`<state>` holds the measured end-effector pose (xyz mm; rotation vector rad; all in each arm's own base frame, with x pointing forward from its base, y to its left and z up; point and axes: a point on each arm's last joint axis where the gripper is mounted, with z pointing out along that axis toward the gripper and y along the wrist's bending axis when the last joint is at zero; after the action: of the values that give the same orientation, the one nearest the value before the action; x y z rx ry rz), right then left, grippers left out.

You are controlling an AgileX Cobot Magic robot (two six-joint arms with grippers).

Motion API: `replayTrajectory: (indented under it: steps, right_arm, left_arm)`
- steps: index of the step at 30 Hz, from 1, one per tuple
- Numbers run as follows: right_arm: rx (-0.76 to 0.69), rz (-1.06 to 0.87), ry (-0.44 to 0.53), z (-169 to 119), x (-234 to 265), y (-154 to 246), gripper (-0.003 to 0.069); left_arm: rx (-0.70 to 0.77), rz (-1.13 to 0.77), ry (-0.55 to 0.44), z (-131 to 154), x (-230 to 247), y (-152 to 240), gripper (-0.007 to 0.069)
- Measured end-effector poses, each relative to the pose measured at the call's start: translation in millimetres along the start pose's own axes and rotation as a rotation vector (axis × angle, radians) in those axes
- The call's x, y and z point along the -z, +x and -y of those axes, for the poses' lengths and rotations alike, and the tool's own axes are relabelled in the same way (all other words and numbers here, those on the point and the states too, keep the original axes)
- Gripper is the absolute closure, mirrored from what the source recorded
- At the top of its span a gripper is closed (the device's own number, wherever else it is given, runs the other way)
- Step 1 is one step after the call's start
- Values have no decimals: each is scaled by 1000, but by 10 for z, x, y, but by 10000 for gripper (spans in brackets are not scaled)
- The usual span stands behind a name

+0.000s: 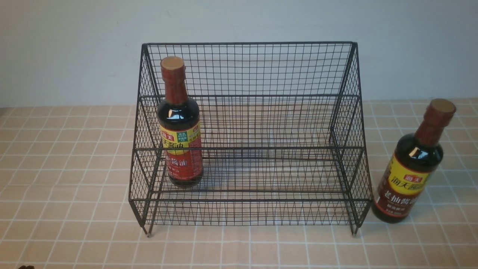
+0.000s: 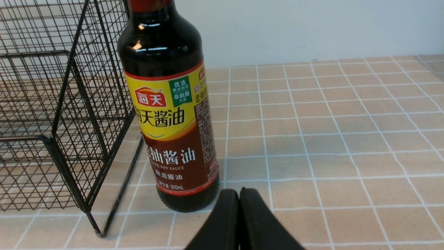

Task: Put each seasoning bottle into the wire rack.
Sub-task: Use the right arm to grab the condiment bottle closest to it

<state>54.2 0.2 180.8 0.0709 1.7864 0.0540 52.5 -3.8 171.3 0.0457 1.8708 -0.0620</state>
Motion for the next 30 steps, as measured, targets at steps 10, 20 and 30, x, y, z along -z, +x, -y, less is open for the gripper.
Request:
replayTrajectory:
  steps: [10, 20, 30]
  right_arm:
    - [0, 0, 0, 0, 0, 0, 673]
    - [2, 4, 0, 0, 0, -4, 673]
    - [-277, 323, -48, -1, 38, -267, 673]
  left_arm:
    - [0, 0, 0, 0, 0, 0, 632]
    - [5, 0, 0, 0, 0, 0, 632]
    - [8, 0, 0, 0, 0, 0, 632]
